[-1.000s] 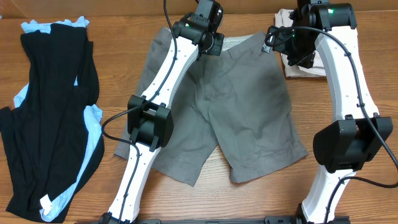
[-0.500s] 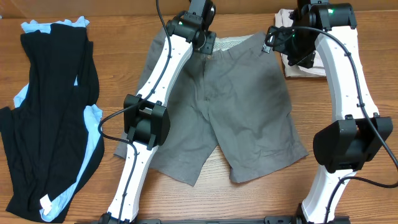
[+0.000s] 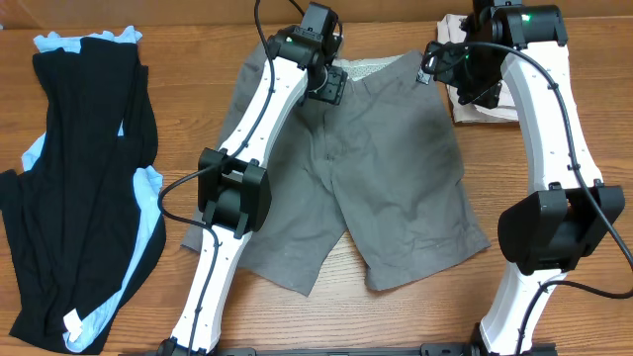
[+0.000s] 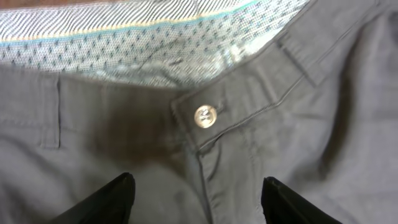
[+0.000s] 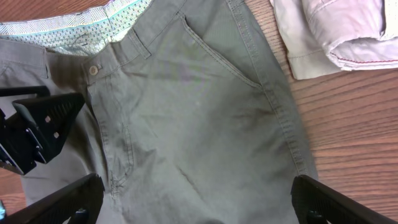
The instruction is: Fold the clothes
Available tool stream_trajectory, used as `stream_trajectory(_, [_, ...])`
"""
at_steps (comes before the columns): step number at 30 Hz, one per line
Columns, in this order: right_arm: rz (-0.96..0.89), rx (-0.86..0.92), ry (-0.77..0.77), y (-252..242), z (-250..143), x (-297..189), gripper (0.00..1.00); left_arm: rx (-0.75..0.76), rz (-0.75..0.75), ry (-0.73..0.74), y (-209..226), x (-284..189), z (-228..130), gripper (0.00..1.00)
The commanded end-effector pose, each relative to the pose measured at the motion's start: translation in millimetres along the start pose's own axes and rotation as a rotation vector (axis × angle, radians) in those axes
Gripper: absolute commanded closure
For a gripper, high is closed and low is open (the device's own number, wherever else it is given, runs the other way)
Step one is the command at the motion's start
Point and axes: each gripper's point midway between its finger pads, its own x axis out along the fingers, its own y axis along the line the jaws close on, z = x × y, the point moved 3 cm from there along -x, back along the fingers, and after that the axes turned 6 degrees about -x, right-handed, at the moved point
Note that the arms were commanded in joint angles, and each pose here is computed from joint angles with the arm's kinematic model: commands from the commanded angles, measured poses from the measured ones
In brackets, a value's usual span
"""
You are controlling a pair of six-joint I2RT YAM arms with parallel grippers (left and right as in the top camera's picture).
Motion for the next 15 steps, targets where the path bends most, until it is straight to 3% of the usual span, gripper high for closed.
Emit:
stream_trajectory(1, [-0.003, -0.001, -0.035, -2.4, 3.8, -11.7, 0.0, 0.05, -0.035, 0.009, -16.8, 8.4, -4.8, 0.33])
stream_trajectory(8, [-0.003, -0.005, -0.036, -2.4, 4.1, -11.7, 0.0, 0.053, -0.027, 0.093, -16.4, 48.2, -28.6, 0.35])
stream_trajectory(15, [-0.003, -0.005, -0.036, -2.4, 4.1, -11.7, 0.0, 0.05, -0.023, 0.108, -14.4, 53.4, -32.8, 0.37])
